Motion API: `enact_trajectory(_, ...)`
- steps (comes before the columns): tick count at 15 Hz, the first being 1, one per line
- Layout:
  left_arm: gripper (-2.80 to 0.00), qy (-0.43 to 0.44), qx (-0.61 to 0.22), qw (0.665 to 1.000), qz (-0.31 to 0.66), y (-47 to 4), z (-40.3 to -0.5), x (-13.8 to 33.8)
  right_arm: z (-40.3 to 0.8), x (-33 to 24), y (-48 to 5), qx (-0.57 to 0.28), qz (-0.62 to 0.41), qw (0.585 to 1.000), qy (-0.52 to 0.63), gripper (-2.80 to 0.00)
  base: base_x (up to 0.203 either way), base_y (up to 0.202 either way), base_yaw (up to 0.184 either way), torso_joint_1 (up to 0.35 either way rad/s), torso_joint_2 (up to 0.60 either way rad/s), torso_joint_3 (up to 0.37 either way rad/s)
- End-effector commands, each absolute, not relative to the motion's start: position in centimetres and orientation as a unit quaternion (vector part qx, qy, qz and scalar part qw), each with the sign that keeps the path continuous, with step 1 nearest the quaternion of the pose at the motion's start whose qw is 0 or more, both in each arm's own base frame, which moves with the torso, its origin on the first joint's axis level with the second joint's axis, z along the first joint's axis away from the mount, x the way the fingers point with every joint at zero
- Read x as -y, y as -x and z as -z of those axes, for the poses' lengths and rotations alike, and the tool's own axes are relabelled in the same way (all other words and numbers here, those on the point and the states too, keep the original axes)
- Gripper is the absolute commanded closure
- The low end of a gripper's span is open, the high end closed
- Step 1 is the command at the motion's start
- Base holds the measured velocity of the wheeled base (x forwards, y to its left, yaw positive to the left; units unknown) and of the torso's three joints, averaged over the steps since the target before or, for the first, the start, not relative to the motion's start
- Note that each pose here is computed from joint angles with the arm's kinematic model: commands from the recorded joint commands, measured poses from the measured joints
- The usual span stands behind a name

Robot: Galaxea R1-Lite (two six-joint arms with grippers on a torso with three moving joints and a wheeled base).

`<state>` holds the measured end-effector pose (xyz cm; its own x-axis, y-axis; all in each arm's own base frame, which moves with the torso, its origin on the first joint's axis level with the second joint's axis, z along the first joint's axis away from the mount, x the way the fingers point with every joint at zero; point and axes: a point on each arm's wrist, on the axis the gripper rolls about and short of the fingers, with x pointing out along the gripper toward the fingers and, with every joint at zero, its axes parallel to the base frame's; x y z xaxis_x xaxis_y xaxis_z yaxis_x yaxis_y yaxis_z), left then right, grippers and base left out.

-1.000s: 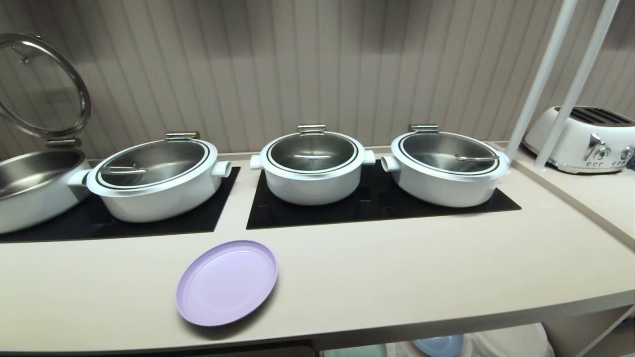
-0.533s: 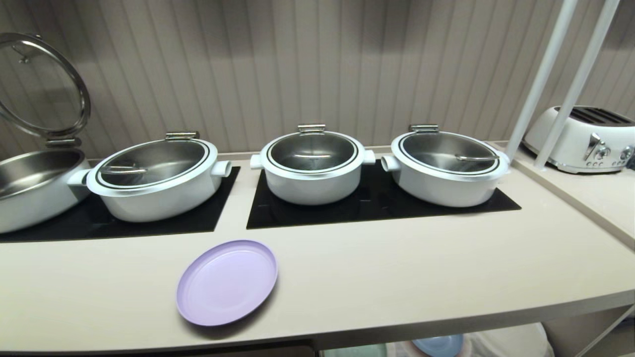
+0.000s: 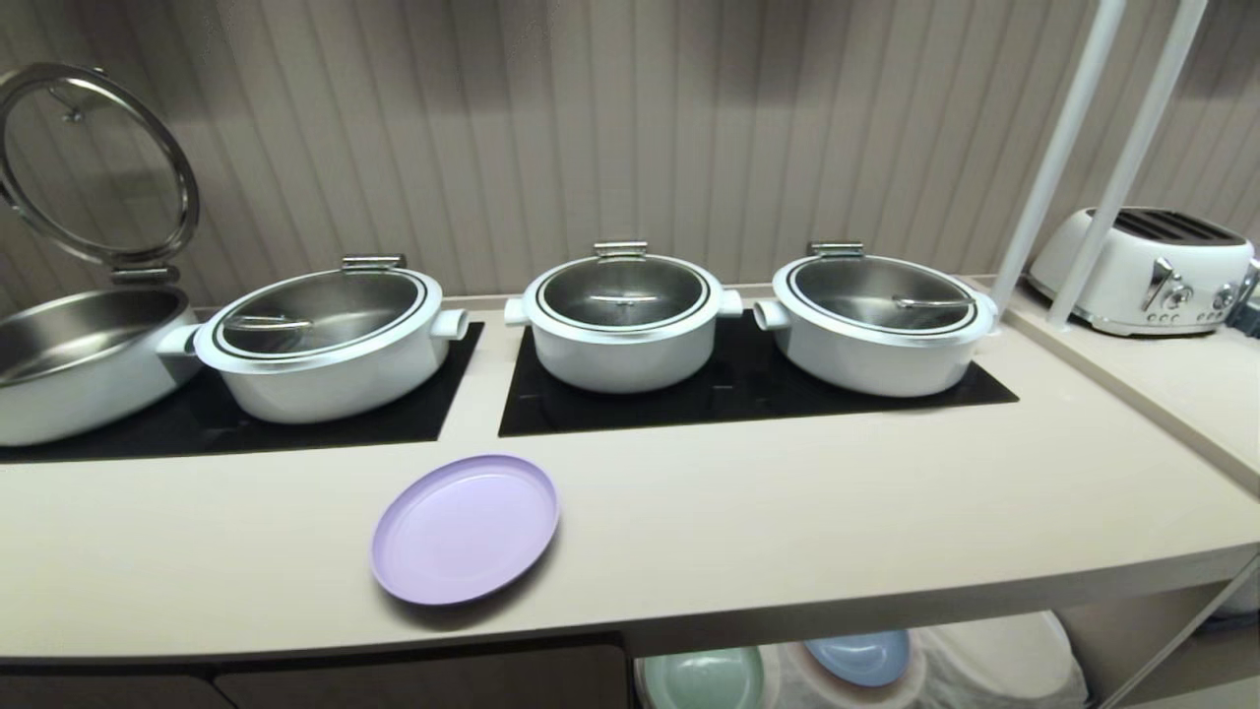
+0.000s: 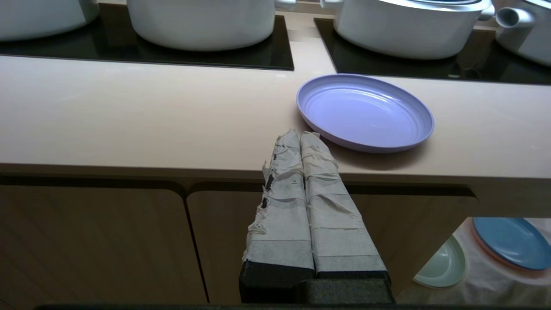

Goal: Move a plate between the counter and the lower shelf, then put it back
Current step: Pick up the plate

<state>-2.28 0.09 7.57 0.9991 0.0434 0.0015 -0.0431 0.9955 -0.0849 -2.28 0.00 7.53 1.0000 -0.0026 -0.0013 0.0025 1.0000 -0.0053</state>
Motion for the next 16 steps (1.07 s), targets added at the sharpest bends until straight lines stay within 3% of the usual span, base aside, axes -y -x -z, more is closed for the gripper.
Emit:
enact_trajectory(1,0.00,0.043,0.002,0.999,-0.022,2.3,-7.6,-0.1,-7.5,0.0,2.3,-0.001,0.002,1.000,0.003,0.00,0.000,0.000,0.000,0.000,0.00,0.000)
enact_trajectory(13,0.00,0.033,0.005,0.999,-0.018,2.3,-7.6,-0.1,-7.5,0.0,2.3,-0.001,0.001,1.000,0.002,0.00,0.000,0.000,0.000,0.000,0.00,0.000)
enact_trajectory(16,0.00,0.027,0.025,0.999,0.018,2.9,-9.4,0.1,-7.5,0.0,2.3,-0.001,0.001,1.000,0.002,0.00,0.000,0.000,0.000,0.000,0.00,0.000)
